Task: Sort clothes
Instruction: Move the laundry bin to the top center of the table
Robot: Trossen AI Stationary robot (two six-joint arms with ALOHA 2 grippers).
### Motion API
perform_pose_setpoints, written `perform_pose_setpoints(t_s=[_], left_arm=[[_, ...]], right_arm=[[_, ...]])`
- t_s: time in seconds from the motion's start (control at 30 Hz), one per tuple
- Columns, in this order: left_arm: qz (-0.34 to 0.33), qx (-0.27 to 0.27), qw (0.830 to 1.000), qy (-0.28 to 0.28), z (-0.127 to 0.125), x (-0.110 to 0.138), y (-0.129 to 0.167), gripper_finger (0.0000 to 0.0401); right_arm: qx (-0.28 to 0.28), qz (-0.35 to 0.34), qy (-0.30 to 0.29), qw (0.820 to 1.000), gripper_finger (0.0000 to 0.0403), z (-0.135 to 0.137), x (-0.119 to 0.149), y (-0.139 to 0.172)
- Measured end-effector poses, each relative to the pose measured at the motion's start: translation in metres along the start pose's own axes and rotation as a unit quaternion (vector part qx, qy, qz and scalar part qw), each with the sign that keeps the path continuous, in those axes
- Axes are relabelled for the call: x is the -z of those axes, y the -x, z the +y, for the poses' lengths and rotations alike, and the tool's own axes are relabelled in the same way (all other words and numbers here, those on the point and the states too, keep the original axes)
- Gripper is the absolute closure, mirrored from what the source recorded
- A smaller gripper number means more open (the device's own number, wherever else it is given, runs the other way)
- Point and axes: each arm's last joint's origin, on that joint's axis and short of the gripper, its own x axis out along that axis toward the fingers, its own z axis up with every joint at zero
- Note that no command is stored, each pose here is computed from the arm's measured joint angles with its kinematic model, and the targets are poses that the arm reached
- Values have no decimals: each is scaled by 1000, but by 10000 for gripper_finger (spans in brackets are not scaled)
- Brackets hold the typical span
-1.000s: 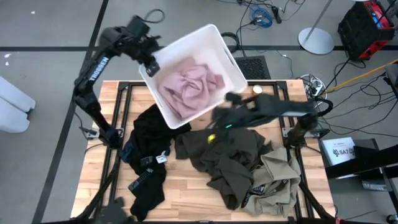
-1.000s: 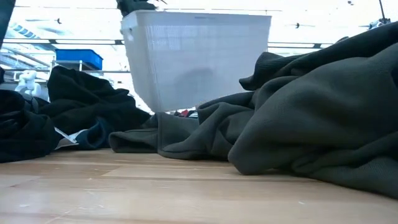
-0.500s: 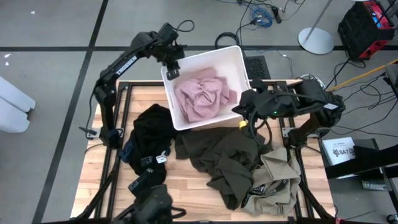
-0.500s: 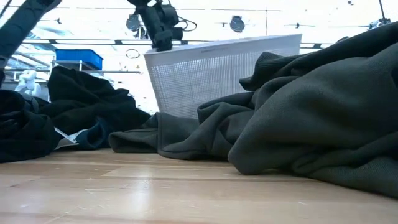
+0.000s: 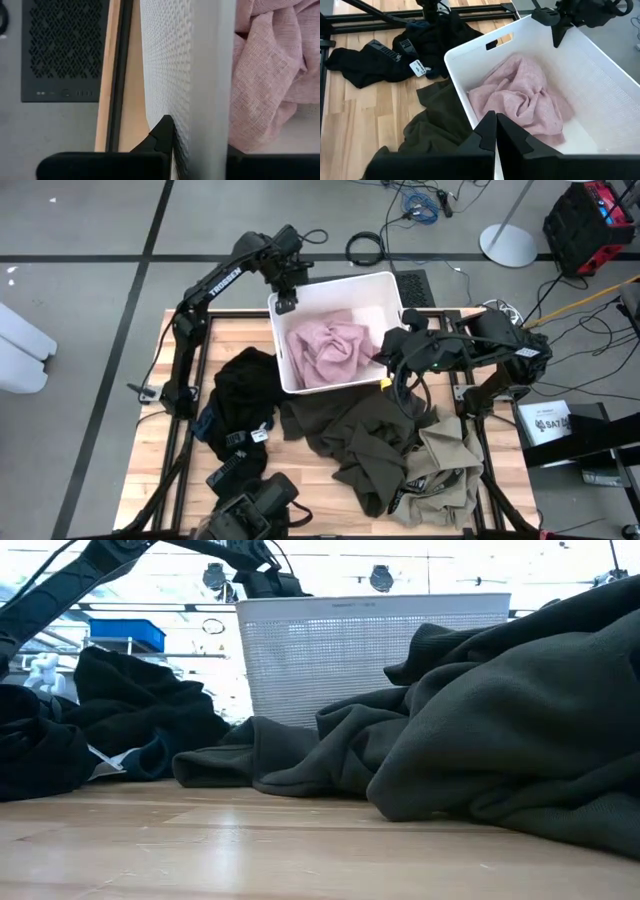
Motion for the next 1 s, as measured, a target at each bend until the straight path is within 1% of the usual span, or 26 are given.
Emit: perform_pose_setpoints(t_s=[0.07, 0.13, 0.2, 0.27, 0.4, 0.53, 0.63, 0.77, 0.83, 0.87, 0.9, 0.93, 1.0], left_arm=[[2, -1, 1000, -3, -1, 0, 1, 383], [6, -8, 1000, -4, -1, 0, 1, 373], [0, -13, 1000, 1, -2, -1, 3, 352], [-3, -33, 999, 5, -3, -4, 6, 330], [0, -44, 999, 1, -4, -7, 3, 288], [6, -87, 996, -8, -4, -10, 7, 257], [-16, -121, 992, -16, -6, -14, 21, 248], [-78, -170, 982, -25, -13, -19, 55, 246], [-101, -180, 978, -22, -22, -17, 74, 246], [-117, -173, 978, -22, -28, -15, 85, 246], [-134, -156, 978, -22, -35, -12, 96, 246], [-152, -126, 980, -22, -44, -8, 107, 246], [-179, -49, 982, -37, -65, 0, 124, 246]], right_arm=[[1, 2, 1, 1000, 403, 0, 0, 0], [1, 3, 2, 1000, 403, 0, 1, 0], [1, 4, 2, 1000, 403, 0, 1, 0], [2, 6, 3, 1000, 403, 0, 1, 0], [4, 13, 3, 1000, 403, -1, 3, 0], [4, 14, 3, 1000, 403, -1, 3, 0], [5, 14, 2, 1000, 403, -1, 3, 0], [5, 14, 2, 1000, 403, -1, 3, 0], [5, 15, 3, 1000, 403, -1, 3, 0], [5, 15, 3, 1000, 403, -1, 3, 0], [5, 16, 6, 1000, 403, -1, 3, 0], [6, 18, 9, 1000, 403, -1, 4, 0], [7, 20, 15, 1000, 403, -2, 4, 0]])
